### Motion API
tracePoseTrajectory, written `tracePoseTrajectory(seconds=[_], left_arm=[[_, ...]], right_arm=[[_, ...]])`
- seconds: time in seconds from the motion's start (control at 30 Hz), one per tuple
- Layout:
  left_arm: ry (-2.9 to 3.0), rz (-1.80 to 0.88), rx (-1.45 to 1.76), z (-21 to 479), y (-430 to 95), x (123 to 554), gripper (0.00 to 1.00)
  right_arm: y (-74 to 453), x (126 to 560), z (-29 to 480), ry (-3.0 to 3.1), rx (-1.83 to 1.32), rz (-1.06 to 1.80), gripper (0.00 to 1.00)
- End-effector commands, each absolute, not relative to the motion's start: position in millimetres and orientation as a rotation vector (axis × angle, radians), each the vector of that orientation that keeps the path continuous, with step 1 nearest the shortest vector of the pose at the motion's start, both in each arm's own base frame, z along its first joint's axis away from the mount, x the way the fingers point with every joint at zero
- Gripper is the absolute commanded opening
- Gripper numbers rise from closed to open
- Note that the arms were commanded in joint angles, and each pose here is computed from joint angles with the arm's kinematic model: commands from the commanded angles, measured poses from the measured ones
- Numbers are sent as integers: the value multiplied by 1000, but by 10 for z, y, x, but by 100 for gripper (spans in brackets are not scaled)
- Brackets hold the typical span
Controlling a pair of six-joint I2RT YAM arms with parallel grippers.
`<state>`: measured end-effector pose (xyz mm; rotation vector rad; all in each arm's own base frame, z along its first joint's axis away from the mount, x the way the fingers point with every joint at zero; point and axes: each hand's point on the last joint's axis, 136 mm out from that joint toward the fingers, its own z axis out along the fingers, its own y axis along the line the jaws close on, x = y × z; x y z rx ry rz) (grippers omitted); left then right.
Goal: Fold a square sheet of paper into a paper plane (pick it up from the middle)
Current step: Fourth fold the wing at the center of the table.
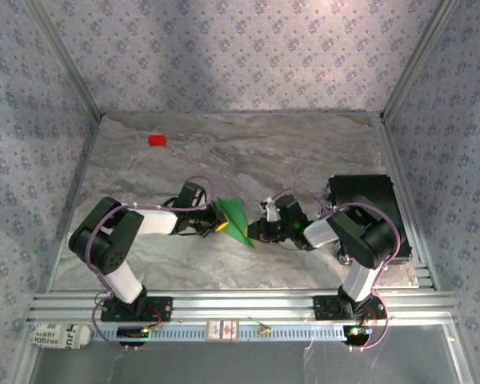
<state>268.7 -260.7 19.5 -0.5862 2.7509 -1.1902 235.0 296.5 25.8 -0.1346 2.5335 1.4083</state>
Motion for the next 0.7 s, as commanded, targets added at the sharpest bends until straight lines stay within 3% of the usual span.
tracePoseTrajectory(seconds=[0.0,0.67], left_arm=[[2772,-1143,-574,161,-2592,2678,9],[2620,-1327,-376,707,-2966,2848,13]], right_arm=[[2844,2309,-10,2652,-31,1335,5],[2808,2307,-91,2707,31,1339,4]])
